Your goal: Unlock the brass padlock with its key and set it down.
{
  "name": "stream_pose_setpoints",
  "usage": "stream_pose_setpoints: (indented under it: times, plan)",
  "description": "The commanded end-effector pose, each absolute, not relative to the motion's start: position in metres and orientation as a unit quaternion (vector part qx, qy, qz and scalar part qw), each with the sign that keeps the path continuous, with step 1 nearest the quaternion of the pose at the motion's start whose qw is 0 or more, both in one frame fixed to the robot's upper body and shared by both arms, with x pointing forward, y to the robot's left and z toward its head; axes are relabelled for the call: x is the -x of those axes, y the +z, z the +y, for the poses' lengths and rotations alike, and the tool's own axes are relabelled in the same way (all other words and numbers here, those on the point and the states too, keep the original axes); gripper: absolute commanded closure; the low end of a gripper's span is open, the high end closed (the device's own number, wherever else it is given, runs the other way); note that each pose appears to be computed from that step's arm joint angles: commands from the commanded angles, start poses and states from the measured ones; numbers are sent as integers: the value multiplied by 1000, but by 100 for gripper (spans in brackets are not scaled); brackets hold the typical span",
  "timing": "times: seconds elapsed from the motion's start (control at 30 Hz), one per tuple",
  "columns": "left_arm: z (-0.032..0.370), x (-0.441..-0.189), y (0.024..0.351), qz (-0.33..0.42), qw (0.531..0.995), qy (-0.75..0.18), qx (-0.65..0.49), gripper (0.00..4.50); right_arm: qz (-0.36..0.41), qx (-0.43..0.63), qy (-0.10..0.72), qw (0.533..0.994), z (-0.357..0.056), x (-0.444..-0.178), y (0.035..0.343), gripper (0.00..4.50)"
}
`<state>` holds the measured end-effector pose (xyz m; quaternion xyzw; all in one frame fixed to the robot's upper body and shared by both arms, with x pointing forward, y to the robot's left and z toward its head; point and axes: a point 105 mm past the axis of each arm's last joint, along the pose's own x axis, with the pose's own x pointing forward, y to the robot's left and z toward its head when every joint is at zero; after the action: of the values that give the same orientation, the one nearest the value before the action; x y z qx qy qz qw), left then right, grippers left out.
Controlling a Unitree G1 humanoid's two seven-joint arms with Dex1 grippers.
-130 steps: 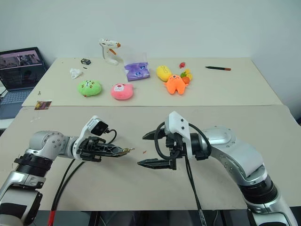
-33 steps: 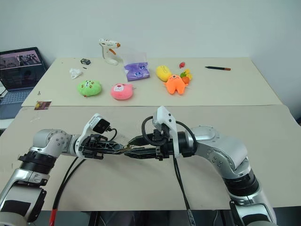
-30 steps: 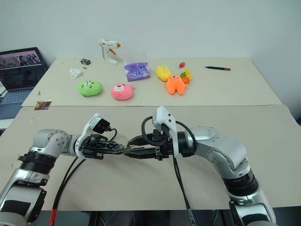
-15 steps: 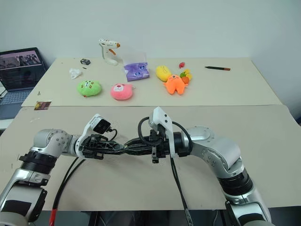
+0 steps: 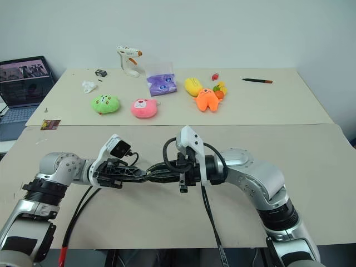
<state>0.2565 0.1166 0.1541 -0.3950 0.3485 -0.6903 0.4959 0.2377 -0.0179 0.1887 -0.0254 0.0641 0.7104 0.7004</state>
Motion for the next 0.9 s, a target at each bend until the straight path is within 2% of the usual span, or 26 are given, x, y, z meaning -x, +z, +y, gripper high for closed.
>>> stream_pose_setpoints:
  times: [0.03,0.07,0.1,0.17,0.2,0.43,0.57,0.67,0.77,0.9]
  plan:
    - [115,-257,162,333,498,-701,388,170,37,35,721,691,-14,-233,199,425]
    - [115,-258,162,331,499,-701,388,122,37,35,721,691,-14,-233,199,425]
    - [115,-258,162,331,499,-701,388,97,37,35,721,691,-14,-233,199,425]
    - [115,-258,163,328,499,-700,390,15,38,35,721,691,-14,-233,199,425]
    - [115,-259,163,327,500,-700,391,2,38,35,721,691,-14,-233,199,425]
    - [119,-264,160,314,524,-694,381,2,38,33,721,691,-14,-233,199,425]
    - [127,-276,151,296,575,-668,367,2,40,35,719,693,-18,-234,199,425]
    - [138,-296,148,261,632,-633,364,2,41,35,714,698,-23,-236,201,425]
    - [145,-310,150,234,657,-603,387,2,41,36,710,702,-26,-238,203,425]
    - [140,-310,147,229,665,-595,389,115,39,36,706,707,-29,-240,204,425]
